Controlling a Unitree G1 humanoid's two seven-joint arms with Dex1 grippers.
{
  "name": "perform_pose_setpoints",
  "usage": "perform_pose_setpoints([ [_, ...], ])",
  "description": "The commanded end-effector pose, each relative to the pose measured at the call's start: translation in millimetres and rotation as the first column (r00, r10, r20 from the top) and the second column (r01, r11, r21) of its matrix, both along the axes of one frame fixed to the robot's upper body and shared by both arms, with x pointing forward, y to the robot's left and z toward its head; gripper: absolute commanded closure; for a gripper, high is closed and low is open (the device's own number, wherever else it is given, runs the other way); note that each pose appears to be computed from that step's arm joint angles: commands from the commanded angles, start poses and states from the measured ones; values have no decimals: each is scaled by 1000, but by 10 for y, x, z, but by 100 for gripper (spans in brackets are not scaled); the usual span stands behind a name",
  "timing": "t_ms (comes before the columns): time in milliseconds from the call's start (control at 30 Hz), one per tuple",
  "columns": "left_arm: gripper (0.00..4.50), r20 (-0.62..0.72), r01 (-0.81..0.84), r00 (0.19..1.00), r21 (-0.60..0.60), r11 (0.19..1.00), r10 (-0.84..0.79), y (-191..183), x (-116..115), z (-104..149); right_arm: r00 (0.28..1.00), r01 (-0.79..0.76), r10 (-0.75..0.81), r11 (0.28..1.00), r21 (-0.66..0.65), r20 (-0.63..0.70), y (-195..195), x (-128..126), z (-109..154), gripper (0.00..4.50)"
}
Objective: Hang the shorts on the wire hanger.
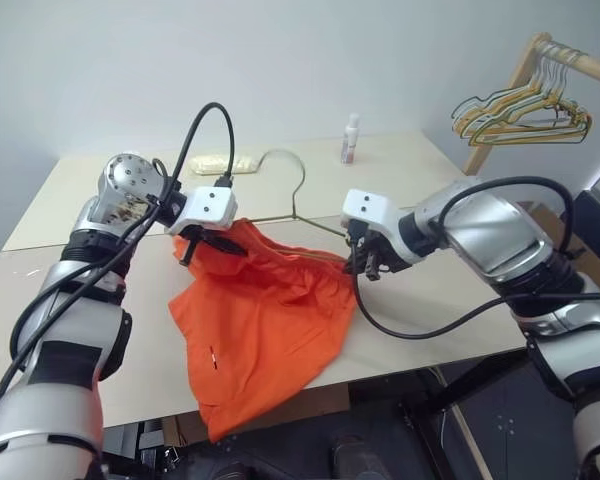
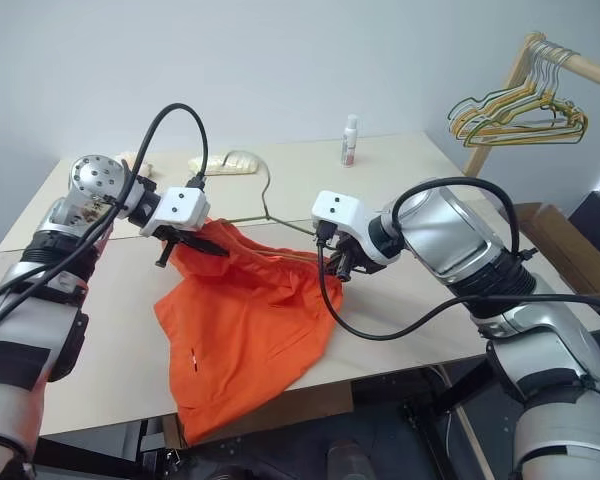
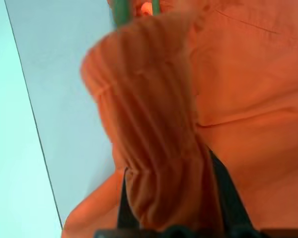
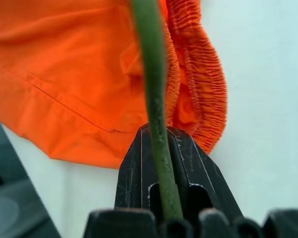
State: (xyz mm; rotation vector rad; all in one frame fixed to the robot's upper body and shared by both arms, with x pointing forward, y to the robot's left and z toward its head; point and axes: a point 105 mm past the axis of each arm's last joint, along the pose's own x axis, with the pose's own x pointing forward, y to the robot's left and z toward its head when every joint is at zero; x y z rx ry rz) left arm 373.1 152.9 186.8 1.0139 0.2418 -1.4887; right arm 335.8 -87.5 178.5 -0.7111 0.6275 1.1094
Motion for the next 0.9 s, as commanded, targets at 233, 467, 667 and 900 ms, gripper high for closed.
perform_pose_setpoints([
  [233,450,-59,-60,997,-135,989,53,65,-62,81,973,82,-104,990,112,206,-279,136,389,223],
  [467,450,-138,-108,987,-143,984,88,164,-153,-47,915,266,-323,933,243,240,-786,153,642,4],
  [667,450,-183,-157,975,-182,971,124,193,-132,-5,876,365,-453,847,386,165,-1184,-28,555,4],
  [900,450,-199,-178,970,-186,966,140,197,-101,23,921,346,-389,817,461,-1,-902,-310,-115,4],
])
